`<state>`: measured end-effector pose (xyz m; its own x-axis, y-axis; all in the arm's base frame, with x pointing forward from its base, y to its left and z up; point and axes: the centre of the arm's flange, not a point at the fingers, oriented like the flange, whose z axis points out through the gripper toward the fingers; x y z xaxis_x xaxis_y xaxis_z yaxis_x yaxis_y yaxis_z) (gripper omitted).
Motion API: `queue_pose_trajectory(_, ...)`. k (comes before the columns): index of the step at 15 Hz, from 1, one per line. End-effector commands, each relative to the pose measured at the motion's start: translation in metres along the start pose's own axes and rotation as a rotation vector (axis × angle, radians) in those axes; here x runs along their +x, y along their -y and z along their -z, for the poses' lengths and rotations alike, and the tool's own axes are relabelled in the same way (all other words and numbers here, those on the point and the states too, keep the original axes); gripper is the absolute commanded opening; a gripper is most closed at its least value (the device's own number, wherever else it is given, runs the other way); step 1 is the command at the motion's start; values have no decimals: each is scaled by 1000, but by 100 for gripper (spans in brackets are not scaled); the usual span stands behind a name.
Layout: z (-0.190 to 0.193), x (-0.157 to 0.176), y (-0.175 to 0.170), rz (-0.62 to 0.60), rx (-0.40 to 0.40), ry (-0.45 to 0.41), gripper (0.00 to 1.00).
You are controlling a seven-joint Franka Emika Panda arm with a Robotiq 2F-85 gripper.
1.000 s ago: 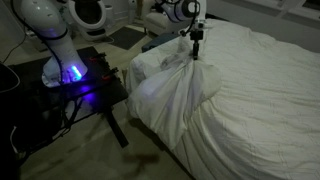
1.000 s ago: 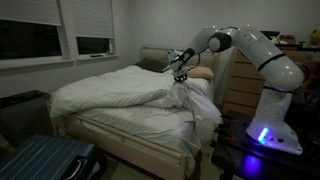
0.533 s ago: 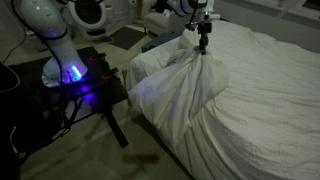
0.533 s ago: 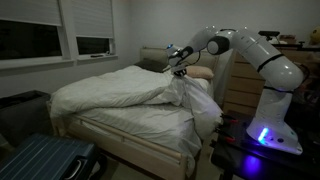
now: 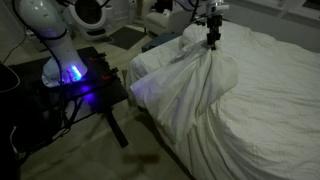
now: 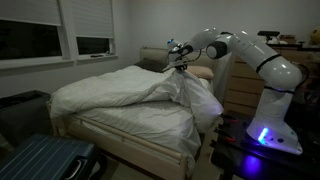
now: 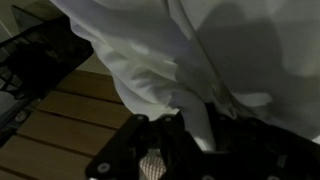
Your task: Uncover the beddings on the bottom right corner of the bed
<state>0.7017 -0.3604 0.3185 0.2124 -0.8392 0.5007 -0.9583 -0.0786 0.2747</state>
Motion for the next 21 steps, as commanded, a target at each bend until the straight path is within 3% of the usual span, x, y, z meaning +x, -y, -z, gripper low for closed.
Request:
queue_pose_trajectory(1,48,56,30,-138,54,-93,3)
queue_pose_trajectory(3,50,62,36,-182,52,-116,3)
queue_pose_trajectory(4,9,14,3,-102,7,-23,12)
queue_pose_trajectory(5,10,15,5,-119,10,-29,12)
queue_pose_trajectory(6,10,16,6,-124,11,-32,3)
queue_pose_trajectory(7,6,11,5,-117,3,-16,3)
queue_pose_trajectory(8,2,7,6,-112,-4,-6,26)
queue_pose_trajectory(9,-1,3,6,-103,-8,3,40)
queue_pose_trajectory(16,16,-3,-11,-55,-31,117,91)
queue_pose_trajectory(18,15,-17,-22,-5,-51,148,100)
queue_pose_trajectory(21,1,-41,-37,71,-89,176,100)
